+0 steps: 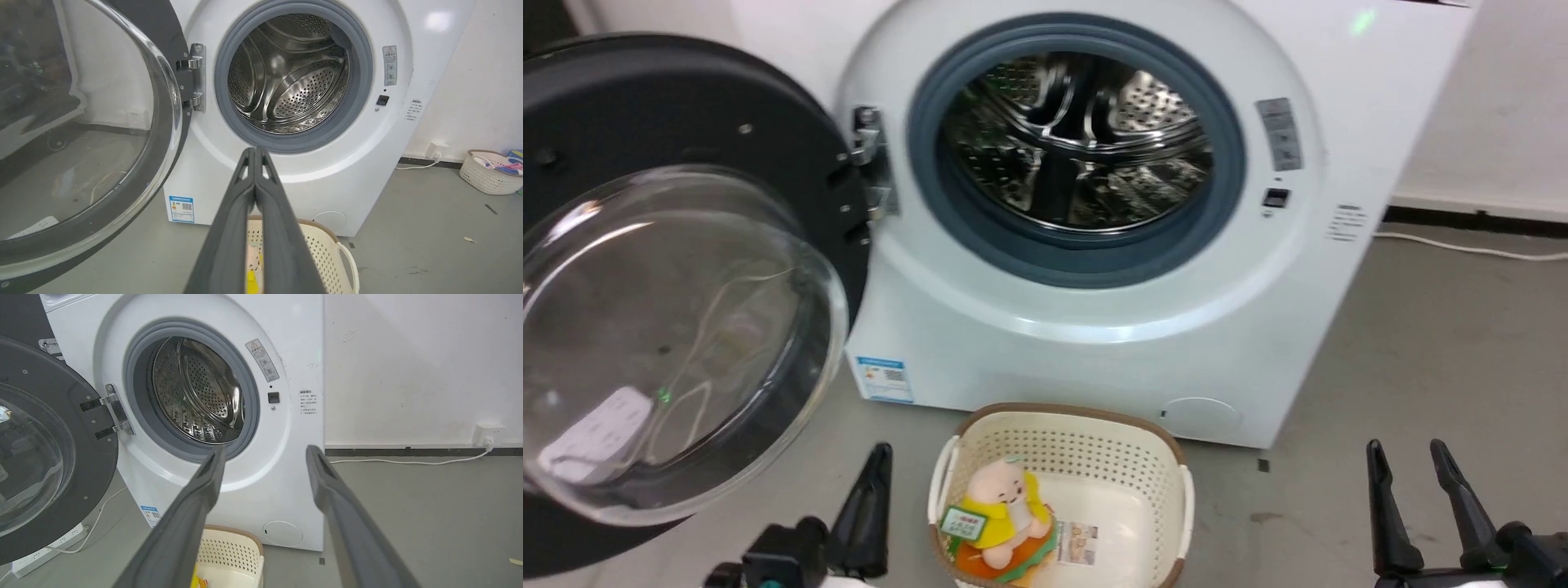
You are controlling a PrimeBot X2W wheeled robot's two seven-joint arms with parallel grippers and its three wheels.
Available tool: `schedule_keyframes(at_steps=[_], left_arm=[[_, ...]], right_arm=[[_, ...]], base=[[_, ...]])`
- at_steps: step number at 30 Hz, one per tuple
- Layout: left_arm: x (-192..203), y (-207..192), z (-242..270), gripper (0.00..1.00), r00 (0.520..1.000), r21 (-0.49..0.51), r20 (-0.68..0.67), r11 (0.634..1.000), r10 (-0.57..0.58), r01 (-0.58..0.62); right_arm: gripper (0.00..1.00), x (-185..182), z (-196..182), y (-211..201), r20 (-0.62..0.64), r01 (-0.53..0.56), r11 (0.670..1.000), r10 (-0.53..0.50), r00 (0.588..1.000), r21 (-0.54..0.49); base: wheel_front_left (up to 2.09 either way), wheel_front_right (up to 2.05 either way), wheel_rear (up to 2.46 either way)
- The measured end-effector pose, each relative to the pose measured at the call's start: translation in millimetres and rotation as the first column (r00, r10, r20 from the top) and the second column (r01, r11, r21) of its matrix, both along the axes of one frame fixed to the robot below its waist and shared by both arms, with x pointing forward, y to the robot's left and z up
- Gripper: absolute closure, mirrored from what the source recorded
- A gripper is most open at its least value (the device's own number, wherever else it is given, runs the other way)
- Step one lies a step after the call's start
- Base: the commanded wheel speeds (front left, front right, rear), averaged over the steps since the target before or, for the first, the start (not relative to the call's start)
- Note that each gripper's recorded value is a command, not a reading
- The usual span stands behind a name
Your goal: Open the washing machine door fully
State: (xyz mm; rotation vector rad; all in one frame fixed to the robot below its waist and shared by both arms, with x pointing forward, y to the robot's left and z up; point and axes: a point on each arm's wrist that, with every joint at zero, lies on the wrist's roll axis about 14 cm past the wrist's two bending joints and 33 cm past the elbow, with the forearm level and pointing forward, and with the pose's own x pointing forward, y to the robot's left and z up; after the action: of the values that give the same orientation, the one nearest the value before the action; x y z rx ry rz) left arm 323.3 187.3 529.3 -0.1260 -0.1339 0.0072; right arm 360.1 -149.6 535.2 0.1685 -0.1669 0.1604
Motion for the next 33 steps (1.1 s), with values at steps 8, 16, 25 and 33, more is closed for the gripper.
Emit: schedule_keyframes(at_steps=[8,16,25,33], left_arm=[[0,-23,-32,0.00,0.994,0.032,-0.088,0.998,-0.056,0.059],[0,-23,-34,0.00,0.995,0.042,-0.093,0.998,-0.040,0.044],[-1,-20,-31,0.00,0.996,0.052,-0.082,0.998,-0.019,0.023],[0,-17,-26,0.00,0.998,0.067,-0.064,0.998,-0.005,0.009]], right_arm=[[0.00,-17,-4,-19,-0.011,0.057,0.998,-0.057,0.998,-0.007],[0.00,-17,-5,-17,-0.015,0.051,0.999,-0.051,0.999,-0.006],[0.00,-16,-6,-13,-0.017,0.040,0.999,-0.040,0.999,-0.006],[0.00,-15,-8,-11,-0.025,0.033,0.999,-0.034,0.999,-0.006]], base=[[0.00,0.00,0.00],[0.00,0.00,0.00],[0.00,0.00,0.00],[0.00,0.00,0.00]])
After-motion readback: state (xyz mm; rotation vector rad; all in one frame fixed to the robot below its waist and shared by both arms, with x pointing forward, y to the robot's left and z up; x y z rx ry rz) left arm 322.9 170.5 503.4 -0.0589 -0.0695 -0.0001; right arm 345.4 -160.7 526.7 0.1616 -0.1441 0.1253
